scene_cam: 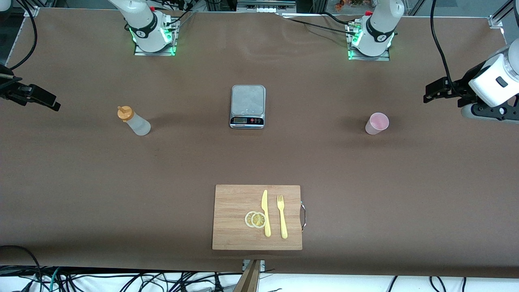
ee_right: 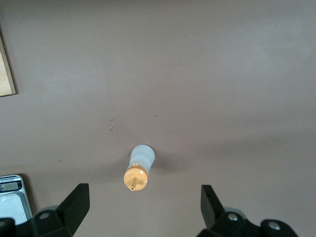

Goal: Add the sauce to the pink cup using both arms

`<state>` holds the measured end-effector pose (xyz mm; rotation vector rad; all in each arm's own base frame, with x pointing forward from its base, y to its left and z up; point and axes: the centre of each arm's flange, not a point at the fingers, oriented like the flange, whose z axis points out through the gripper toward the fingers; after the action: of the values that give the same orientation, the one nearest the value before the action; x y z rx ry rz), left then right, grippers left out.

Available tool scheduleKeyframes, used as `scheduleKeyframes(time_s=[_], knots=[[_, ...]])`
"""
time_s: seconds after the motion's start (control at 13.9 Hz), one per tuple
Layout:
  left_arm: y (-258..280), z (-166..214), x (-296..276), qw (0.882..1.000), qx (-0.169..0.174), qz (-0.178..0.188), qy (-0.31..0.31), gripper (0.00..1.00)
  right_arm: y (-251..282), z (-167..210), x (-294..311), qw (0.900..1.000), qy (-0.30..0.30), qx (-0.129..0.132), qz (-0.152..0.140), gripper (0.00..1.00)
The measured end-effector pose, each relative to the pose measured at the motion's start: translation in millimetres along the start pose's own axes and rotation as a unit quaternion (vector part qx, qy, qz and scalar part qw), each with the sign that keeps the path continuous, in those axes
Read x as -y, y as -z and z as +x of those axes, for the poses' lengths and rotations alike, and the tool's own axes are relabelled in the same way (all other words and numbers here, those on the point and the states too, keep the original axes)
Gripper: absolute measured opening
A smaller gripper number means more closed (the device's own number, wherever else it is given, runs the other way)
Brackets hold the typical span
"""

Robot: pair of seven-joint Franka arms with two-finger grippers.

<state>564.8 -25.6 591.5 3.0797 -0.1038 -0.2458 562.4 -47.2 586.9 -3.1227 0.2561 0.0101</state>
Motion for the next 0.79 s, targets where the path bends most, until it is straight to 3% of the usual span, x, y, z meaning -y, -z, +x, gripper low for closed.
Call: scheduleKeyframes(time_s=[0.79], knots=[[-1.9, 2.0, 0.7, 1.000, 0.002, 0.000, 0.001, 1.00, 0.0, 0.0, 0.0, 1.000, 0.000, 0.000, 0.000, 1.00]])
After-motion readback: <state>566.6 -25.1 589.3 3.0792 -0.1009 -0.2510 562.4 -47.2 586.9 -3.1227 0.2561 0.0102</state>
